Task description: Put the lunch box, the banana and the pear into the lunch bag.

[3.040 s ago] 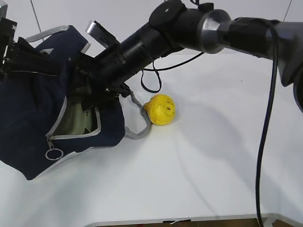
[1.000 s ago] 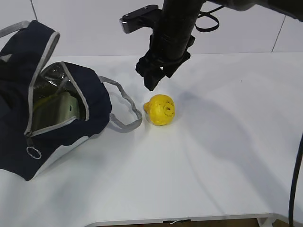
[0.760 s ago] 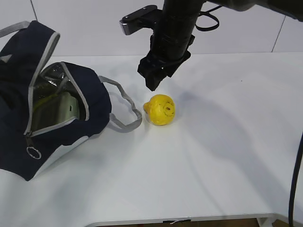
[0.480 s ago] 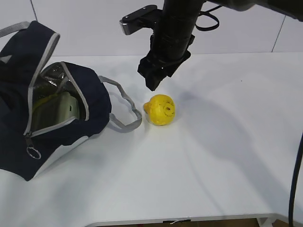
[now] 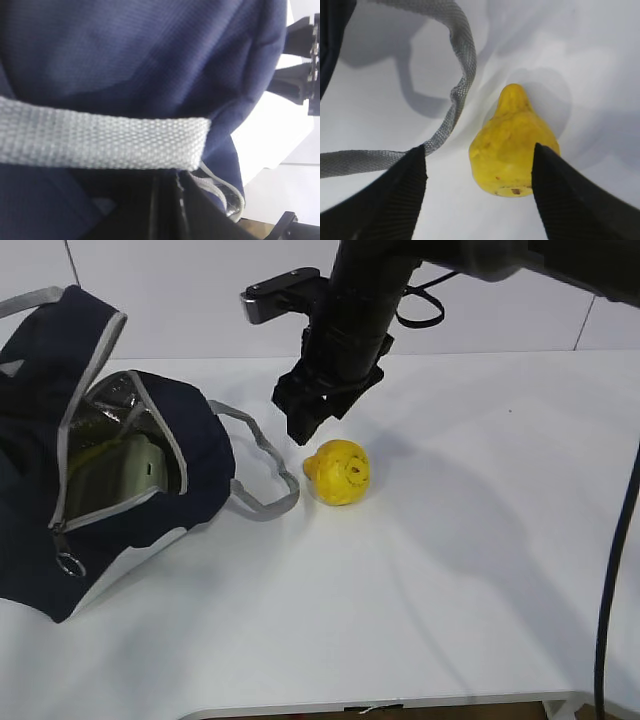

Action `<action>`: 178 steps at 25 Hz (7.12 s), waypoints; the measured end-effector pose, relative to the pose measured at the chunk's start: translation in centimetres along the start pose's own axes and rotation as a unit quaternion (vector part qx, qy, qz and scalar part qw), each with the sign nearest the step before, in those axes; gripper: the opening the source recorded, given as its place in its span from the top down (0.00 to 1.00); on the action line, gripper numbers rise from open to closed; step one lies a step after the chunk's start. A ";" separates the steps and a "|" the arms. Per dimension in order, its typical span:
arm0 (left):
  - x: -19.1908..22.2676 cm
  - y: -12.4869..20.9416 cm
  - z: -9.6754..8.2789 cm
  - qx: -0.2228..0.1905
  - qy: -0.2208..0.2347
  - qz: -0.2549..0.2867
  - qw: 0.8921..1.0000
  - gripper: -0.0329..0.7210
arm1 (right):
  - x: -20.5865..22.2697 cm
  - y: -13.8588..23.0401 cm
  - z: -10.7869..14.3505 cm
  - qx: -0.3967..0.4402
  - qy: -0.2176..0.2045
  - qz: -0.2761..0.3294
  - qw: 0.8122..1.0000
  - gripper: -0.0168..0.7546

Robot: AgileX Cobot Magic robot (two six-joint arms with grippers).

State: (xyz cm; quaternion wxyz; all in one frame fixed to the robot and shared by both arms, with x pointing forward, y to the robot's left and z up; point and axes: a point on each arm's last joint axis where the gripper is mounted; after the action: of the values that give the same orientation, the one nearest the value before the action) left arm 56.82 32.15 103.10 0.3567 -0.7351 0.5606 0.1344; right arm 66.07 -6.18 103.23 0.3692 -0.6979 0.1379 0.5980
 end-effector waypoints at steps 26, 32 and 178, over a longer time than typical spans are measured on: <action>0.0 0.1 0.1 0.002 -0.004 0.004 1.000 0.98 | 3.4 0.6 -1.6 0.051 0.067 0.035 0.996 0.11; 0.0 0.1 0.1 0.002 -0.004 0.004 1.000 0.98 | 3.9 0.6 -1.7 0.051 0.068 0.034 0.996 0.11; 3.9 0.4 -4.9 -0.019 0.057 0.036 0.998 0.98 | -2.9 -3.2 3.2 0.071 -0.002 -0.057 0.996 0.95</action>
State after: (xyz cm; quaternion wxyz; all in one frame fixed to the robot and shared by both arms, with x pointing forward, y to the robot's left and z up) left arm 56.80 26.00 104.10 0.3051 -0.7278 0.6033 0.1155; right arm 65.03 -2.47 107.07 0.4516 -0.6755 0.1396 0.5659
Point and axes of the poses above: a point on each arm's last joint axis where the gripper is mounted, x pointing out along that axis toward the gripper, z along the wrist's bending axis when the last joint is at zero, y = z × x
